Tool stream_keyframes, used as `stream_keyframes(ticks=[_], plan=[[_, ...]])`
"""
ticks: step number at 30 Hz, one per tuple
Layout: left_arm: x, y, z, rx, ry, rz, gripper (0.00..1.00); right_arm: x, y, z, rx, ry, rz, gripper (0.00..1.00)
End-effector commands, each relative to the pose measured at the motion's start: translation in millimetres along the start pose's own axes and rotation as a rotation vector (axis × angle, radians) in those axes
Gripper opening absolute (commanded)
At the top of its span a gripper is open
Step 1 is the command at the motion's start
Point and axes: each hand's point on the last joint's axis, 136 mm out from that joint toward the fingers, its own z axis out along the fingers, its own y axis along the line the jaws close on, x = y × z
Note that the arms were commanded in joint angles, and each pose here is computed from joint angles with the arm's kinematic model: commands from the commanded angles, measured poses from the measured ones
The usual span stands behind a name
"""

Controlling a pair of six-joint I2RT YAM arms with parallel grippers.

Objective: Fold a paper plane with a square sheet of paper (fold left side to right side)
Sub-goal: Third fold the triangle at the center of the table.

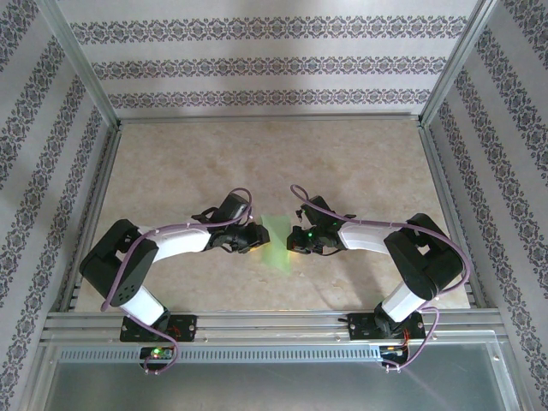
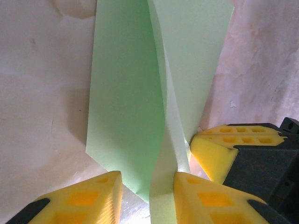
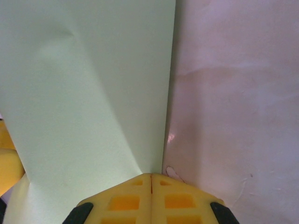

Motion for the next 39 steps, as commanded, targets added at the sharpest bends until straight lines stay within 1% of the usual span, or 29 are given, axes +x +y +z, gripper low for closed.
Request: stream_keyframes(ticks=[1, 8, 11, 19, 20, 22, 23, 26, 29, 32, 35, 39], plan=[[-5, -7, -7, 0.02, -0.047, 0.006, 0.39, 2, -13, 3, 0.057, 0.006, -0.006, 0.0], [-2, -4, -5, 0.022, -0.04, -0.002, 0.4, 2, -14, 4, 0.059, 0.01, -0.005, 0.0], [-1, -4, 0, 0.025, -0.022, -0.004, 0.38, 2, -14, 4, 0.058, 0.01, -0.005, 0.0], [2, 0, 2, 0.008, -0.006, -0.012, 0.1, -7, -5, -5, 0.038, -0.025, -0.05, 0.0], [2, -1, 2, 0.01, -0.005, -0.013, 0.07, -11, -2, -8, 0.033, -0.035, -0.067, 0.01], [3, -2, 0, 0.013, -0.004, -0.019, 0.02, -17, 1, -17, 0.034, -0.065, -0.102, 0.11], [3, -2, 0, 0.013, -0.003, -0.027, 0.0, -19, 4, -23, 0.032, -0.084, -0.128, 0.18], [2, -3, -2, 0.016, -0.015, -0.055, 0.0, -25, 11, -43, 0.052, -0.145, -0.221, 0.4], [-1, -3, -4, 0.015, -0.042, -0.092, 0.0, -20, 18, -61, 0.081, -0.194, -0.344, 0.57], [-4, -4, -5, 0.036, -0.067, -0.131, 0.0, -5, 28, -70, 0.117, -0.219, -0.504, 0.68], [-4, -5, -4, 0.052, -0.071, -0.156, 0.0, 18, 39, -70, 0.176, -0.252, -0.692, 0.77], [-3, -5, -1, 0.054, -0.064, -0.172, 0.0, 44, 47, -64, 0.226, -0.284, -0.874, 0.81]])
